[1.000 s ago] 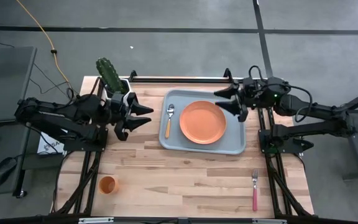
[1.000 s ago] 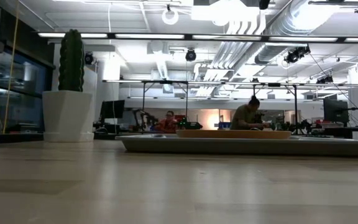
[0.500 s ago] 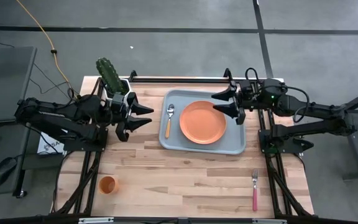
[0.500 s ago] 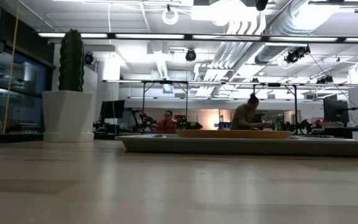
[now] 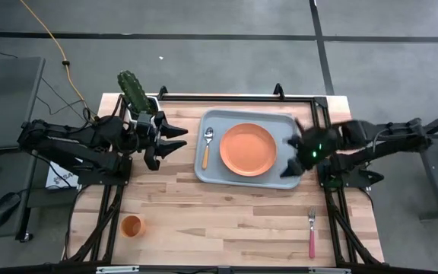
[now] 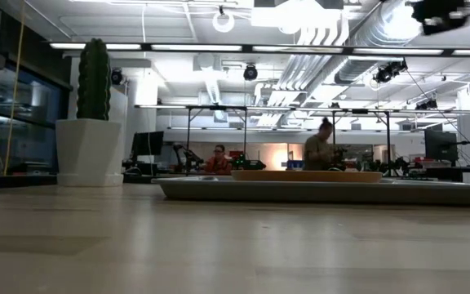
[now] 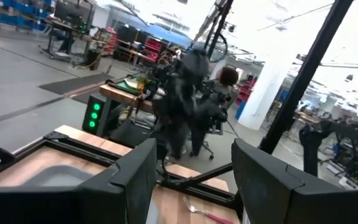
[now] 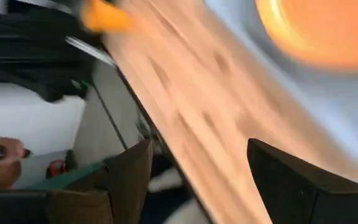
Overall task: Pick and place plate/cup/fork/spoon on tray
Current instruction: Put the pink fork to the left of the orange plate on the gray serving tray
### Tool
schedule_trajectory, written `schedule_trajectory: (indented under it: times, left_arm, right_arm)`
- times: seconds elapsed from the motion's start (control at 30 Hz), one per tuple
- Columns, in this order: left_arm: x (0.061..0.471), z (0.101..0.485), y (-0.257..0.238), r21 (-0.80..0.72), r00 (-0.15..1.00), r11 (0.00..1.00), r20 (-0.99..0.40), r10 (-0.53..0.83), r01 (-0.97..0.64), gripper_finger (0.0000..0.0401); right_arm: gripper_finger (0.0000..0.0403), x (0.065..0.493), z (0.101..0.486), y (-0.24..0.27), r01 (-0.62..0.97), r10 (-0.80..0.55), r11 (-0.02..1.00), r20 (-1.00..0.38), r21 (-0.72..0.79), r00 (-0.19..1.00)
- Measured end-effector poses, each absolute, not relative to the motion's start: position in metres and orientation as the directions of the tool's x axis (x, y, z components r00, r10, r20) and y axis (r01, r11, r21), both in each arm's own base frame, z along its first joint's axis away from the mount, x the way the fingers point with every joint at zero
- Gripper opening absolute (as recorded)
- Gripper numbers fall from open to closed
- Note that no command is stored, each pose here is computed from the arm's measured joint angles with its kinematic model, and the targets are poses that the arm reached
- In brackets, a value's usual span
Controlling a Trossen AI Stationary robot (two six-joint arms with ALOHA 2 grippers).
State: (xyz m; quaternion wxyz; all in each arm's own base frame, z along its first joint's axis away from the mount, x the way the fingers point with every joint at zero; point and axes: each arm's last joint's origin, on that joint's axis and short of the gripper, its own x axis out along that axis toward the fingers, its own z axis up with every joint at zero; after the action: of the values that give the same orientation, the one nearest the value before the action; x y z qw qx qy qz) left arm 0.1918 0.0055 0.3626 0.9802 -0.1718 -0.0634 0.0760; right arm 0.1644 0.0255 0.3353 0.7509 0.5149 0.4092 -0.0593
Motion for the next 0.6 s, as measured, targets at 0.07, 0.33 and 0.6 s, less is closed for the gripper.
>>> schedule_trajectory:
  times: [0.07,0.33,0.6]
  left_arm:
    - [0.192,0.363,0.006,-0.365,0.980,0.923,0.099,0.171,-0.125,0.0193]
    - [0.192,0.363,0.006,-0.380,0.980,0.917,0.099,0.171,-0.122,0.0193]
    - [0.192,0.363,0.006,-0.380,0.980,0.917,0.099,0.171,-0.122,0.0193]
  right_arm:
    - [0.0256,0.160,0.322,0.039,0.597,0.355,0.421,-0.729,0.683,0.585]
    - [0.0256,0.144,0.272,0.089,0.808,0.439,0.264,-0.812,0.526,0.385]
    - [0.0256,0.128,0.236,0.129,0.901,0.526,0.147,-0.804,0.408,0.278]
